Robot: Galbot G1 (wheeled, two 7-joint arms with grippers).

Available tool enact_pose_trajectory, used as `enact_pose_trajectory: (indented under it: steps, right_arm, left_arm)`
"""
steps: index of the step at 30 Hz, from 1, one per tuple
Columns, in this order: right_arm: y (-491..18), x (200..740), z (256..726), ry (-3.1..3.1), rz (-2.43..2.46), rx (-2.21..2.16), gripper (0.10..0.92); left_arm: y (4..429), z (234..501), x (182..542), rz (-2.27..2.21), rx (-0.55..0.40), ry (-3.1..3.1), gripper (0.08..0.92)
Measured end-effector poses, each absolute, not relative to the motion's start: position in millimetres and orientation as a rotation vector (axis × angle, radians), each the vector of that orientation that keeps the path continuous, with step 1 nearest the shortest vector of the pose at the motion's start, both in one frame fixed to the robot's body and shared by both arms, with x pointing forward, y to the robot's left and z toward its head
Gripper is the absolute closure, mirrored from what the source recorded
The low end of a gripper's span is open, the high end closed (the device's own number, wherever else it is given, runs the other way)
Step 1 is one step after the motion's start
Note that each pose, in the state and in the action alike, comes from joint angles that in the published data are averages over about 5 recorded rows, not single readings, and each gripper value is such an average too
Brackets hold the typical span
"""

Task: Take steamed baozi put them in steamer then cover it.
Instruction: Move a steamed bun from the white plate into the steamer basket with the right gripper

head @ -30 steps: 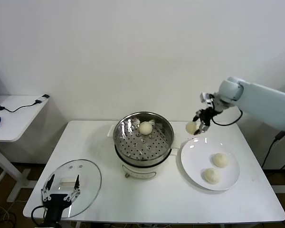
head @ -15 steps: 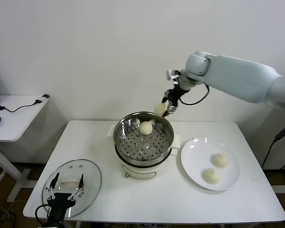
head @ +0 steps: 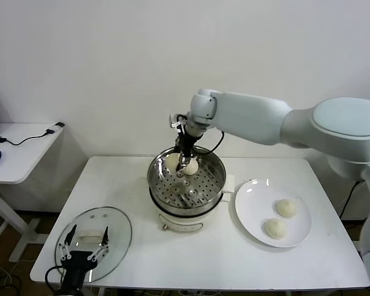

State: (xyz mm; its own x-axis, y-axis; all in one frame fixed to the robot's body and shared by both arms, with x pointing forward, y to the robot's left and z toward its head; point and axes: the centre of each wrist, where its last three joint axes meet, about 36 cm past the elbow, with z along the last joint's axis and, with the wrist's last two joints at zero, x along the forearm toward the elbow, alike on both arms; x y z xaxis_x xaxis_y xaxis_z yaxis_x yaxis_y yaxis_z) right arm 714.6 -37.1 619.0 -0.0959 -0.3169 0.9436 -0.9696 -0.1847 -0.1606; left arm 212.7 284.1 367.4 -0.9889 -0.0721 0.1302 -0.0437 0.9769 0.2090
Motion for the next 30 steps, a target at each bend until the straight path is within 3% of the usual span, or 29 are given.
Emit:
enact_pose_trajectory:
  steps: [11, 16, 21, 30]
  right_arm:
    - [-22, 708, 579, -1.394, 1.289, 1.552, 0.337]
    - [-19, 708, 573, -1.398, 1.277, 1.553, 0.287]
    - [-22, 708, 575, -1.396, 1.267, 1.558, 0.207]
    - [-53, 710, 609, -1.41, 1.256, 1.575, 0.2]
  left_arm:
    - [286, 364, 213, -0.311, 0.092, -2.981, 0.177]
    - [287, 363, 213, -0.311, 0.094, -2.978, 0.177]
    - [287, 362, 213, -0.311, 0.096, -2.977, 0.177]
    - [281, 363, 212, -0.297, 0.094, -2.979, 0.177]
